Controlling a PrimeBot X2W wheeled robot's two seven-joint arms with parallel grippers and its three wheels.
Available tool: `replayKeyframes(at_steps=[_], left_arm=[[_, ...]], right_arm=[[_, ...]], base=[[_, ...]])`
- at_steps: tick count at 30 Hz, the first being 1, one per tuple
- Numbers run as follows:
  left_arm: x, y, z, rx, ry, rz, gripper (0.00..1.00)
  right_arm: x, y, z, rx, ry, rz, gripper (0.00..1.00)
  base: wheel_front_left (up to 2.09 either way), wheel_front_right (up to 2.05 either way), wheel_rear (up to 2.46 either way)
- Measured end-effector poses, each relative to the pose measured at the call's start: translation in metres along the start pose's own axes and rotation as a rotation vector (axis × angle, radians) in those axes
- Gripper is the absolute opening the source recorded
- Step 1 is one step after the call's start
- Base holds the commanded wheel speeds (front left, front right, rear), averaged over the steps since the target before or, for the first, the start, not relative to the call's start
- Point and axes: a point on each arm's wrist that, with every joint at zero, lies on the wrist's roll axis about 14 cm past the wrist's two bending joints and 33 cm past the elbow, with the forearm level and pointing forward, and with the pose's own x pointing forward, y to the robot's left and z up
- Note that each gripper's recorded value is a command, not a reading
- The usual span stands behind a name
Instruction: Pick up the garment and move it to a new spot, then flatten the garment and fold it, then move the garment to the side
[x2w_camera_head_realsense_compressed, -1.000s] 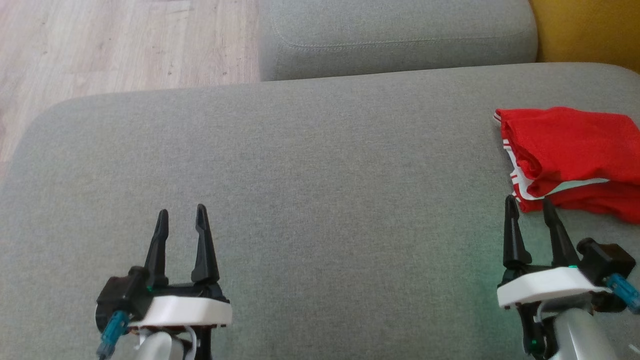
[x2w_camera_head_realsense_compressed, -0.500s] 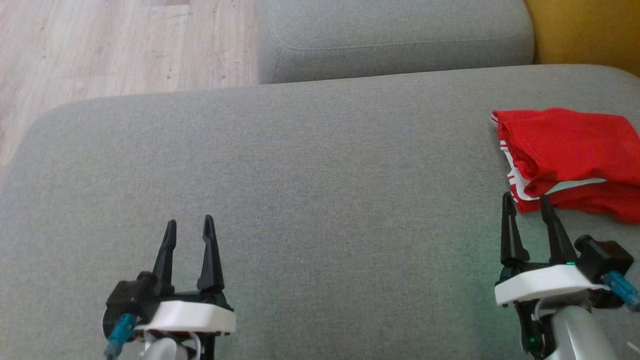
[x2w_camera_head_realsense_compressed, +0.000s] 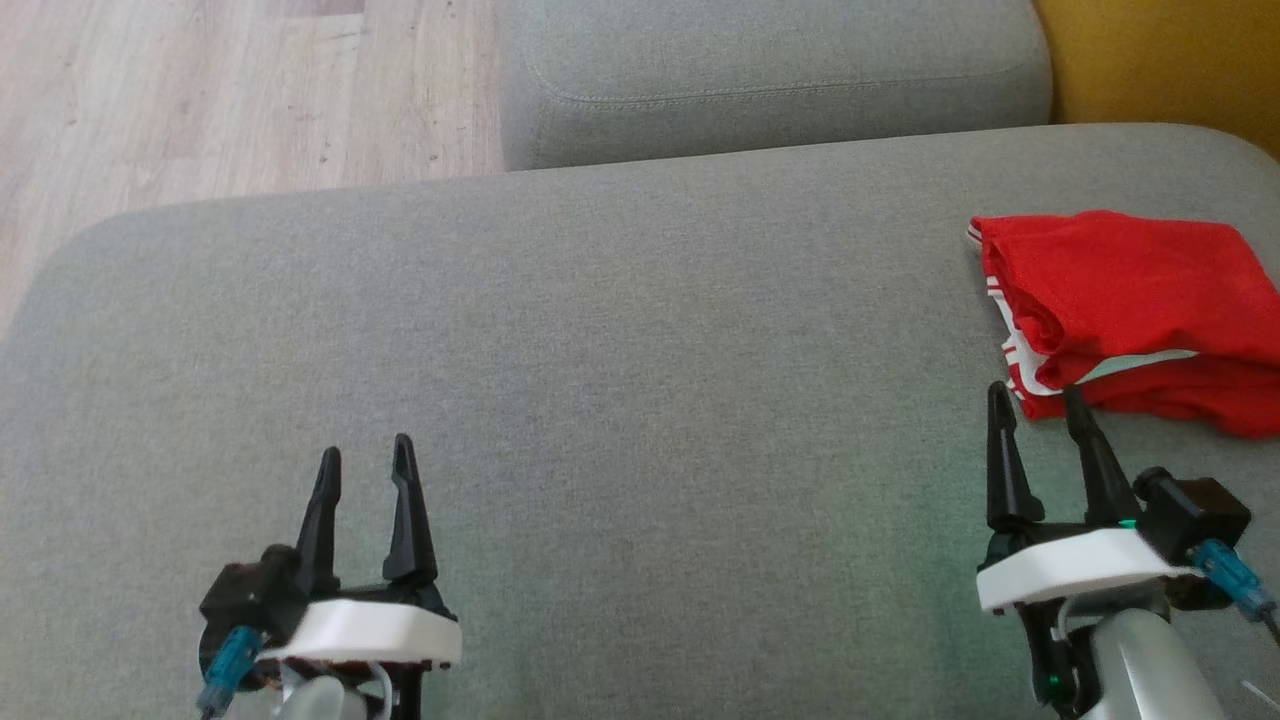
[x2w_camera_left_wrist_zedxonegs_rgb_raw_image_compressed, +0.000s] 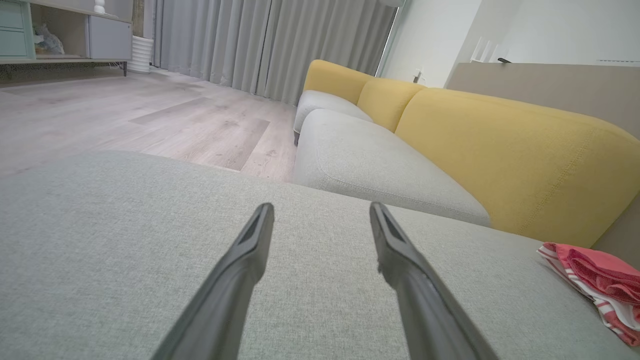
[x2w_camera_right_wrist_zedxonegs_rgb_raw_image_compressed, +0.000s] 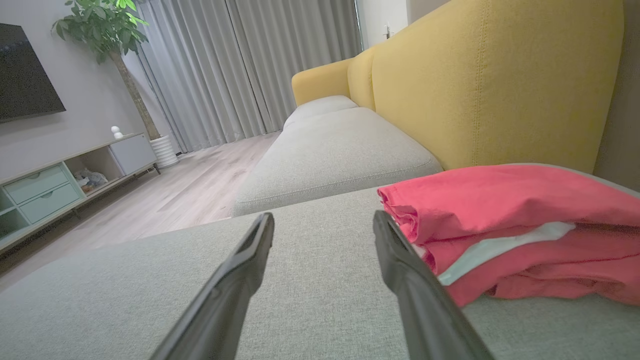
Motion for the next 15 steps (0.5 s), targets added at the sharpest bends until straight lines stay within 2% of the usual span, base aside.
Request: replayKeyframes(at_steps=[4,5,11,15], left_arm=[[0.0,0.001,-0.002,-0.015,0.008,0.006,1.0],[0.0,0.002,-0.003,-0.019,0.009,0.008,0.0],[-0.022,0.016,-0.041,-0.027,0.132,0.06,0.0],[-0.023,0.019,-0.044,-0.064,0.143,0.076,0.0]], right_arm=[[0.0,0.0,0.0,0.0,0.0,0.001,1.0],[-0.001,0.001,0.0,0.001,0.0,0.003,0.0],[-0.024,-0.009,-0.042,0.019,0.132,-0.035,0.0],[-0.026,-0.011,-0.044,0.061,0.138,-0.051,0.0]], base=[[0.0,0.0,0.0],[0.0,0.0,0.0],[0.0,0.0,0.0],[0.0,0.0,0.0]])
